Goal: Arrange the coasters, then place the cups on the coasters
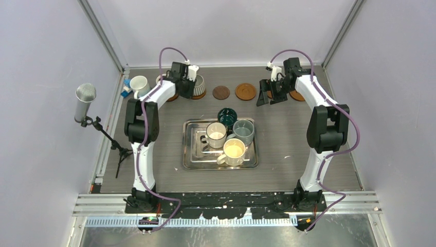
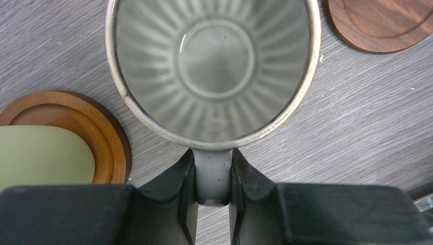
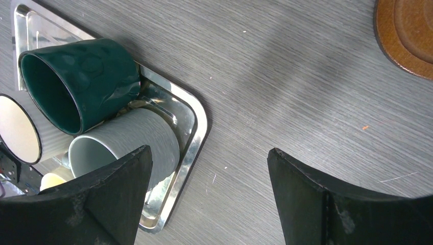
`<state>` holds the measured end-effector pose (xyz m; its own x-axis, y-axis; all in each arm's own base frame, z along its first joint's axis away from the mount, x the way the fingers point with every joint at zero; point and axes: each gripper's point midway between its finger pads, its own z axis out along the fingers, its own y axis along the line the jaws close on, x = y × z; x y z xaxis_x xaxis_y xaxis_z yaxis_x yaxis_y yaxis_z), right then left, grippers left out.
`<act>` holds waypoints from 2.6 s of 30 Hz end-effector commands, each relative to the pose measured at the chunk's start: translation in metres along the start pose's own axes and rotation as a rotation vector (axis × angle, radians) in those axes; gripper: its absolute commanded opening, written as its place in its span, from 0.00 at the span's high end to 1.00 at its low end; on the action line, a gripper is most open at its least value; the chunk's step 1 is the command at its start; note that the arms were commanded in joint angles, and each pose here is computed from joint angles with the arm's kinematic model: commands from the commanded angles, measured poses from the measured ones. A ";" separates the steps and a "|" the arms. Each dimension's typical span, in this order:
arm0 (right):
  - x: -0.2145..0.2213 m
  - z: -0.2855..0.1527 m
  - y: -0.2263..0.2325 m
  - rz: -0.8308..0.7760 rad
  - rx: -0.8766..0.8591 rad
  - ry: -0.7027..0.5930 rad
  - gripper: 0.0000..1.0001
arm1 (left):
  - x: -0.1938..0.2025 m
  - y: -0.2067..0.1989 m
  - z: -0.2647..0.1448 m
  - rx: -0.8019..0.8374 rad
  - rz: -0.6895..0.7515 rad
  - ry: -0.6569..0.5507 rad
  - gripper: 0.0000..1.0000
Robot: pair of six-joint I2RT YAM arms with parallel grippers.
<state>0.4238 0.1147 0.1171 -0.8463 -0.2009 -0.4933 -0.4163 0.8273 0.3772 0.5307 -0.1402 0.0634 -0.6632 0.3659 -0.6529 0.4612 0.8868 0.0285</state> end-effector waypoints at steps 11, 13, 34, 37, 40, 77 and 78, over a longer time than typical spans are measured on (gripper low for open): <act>-0.018 -0.009 0.001 -0.037 0.016 -0.055 0.13 | -0.030 0.002 -0.059 0.013 0.085 -0.104 0.46; -0.018 -0.008 0.001 -0.037 0.016 -0.054 0.13 | -0.032 -0.002 -0.079 0.036 0.109 -0.114 0.42; -0.020 -0.006 0.000 -0.019 0.012 -0.043 0.13 | 0.093 -0.161 -0.174 0.555 0.519 0.042 0.29; -0.015 -0.010 0.000 -0.028 0.020 -0.031 0.13 | 0.103 -0.171 -0.168 0.562 0.533 0.069 0.27; -0.011 -0.010 0.001 -0.028 0.018 -0.019 0.13 | 0.113 -0.176 -0.160 0.557 0.535 0.099 0.27; -0.014 -0.004 0.000 -0.012 0.007 -0.022 0.13 | 0.112 -0.139 -0.171 0.520 0.507 -0.086 1.00; -0.015 -0.004 -0.001 -0.011 0.007 -0.022 0.13 | 0.109 -0.138 -0.176 0.517 0.523 -0.103 1.00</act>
<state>0.4236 0.1130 0.1145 -0.8584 -0.2030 -0.4710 -0.4040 0.8334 0.3771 0.2864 -0.1700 0.0699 -0.3516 0.7062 -0.6146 0.9122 0.4061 -0.0552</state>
